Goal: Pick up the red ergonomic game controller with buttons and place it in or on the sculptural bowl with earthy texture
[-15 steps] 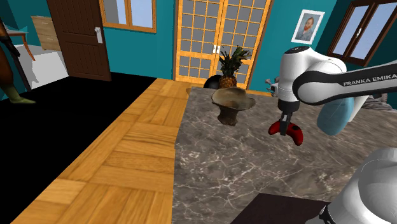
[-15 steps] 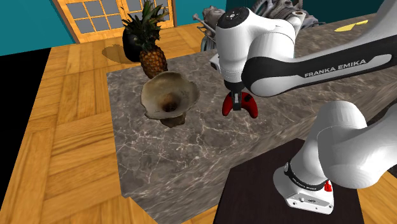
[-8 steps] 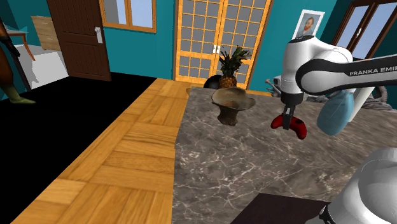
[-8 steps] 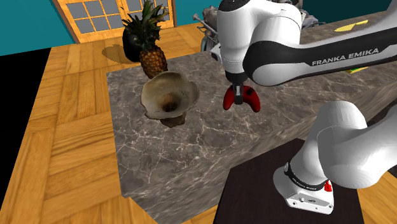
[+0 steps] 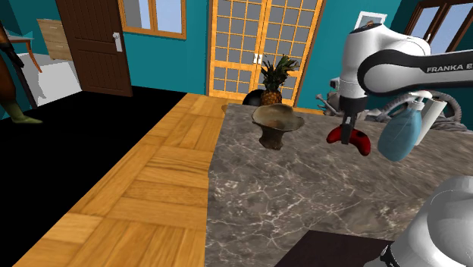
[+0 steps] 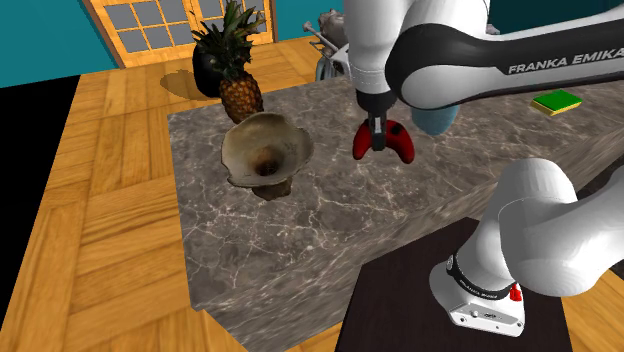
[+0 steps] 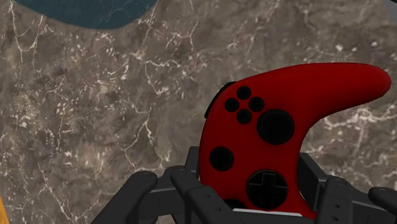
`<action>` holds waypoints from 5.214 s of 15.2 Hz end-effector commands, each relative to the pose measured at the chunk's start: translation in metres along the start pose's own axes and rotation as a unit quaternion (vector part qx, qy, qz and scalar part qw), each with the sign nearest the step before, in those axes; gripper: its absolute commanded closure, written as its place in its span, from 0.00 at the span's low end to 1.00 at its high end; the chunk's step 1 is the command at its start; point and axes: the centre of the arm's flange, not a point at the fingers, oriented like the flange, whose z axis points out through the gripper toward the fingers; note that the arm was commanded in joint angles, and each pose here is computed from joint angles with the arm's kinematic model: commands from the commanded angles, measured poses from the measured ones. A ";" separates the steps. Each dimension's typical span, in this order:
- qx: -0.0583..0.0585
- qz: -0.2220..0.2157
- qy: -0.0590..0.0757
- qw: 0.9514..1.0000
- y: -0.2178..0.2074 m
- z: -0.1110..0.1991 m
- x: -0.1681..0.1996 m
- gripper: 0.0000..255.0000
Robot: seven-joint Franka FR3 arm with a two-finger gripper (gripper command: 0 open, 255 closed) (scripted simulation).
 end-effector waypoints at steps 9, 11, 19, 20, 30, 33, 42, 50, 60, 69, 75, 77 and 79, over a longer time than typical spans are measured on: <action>0.000 0.000 0.000 1.000 0.013 -0.050 -0.011 1.00; 0.000 0.000 0.000 1.000 0.016 -0.060 -0.013 1.00; 0.000 0.000 0.000 1.000 0.026 -0.100 -0.022 1.00; 0.000 0.000 0.000 1.000 0.028 -0.105 -0.023 1.00; 0.000 0.000 0.000 1.000 0.023 -0.145 0.021 1.00; 0.000 0.000 0.000 1.000 0.015 -0.156 0.058 1.00; 0.000 0.000 0.000 1.000 -0.011 -0.188 0.170 1.00; 0.000 0.000 0.000 1.000 -0.026 -0.174 0.212 1.00; 0.000 0.000 0.000 1.000 -0.038 -0.129 0.221 1.00; 0.000 0.000 0.000 1.000 -0.038 -0.129 0.221 0.00; 0.000 0.000 0.000 1.000 -0.038 -0.169 0.221 0.00; 0.000 0.000 0.000 1.000 -0.038 -0.179 0.221 0.00; 0.000 0.000 0.000 1.000 -0.038 -0.179 0.221 0.00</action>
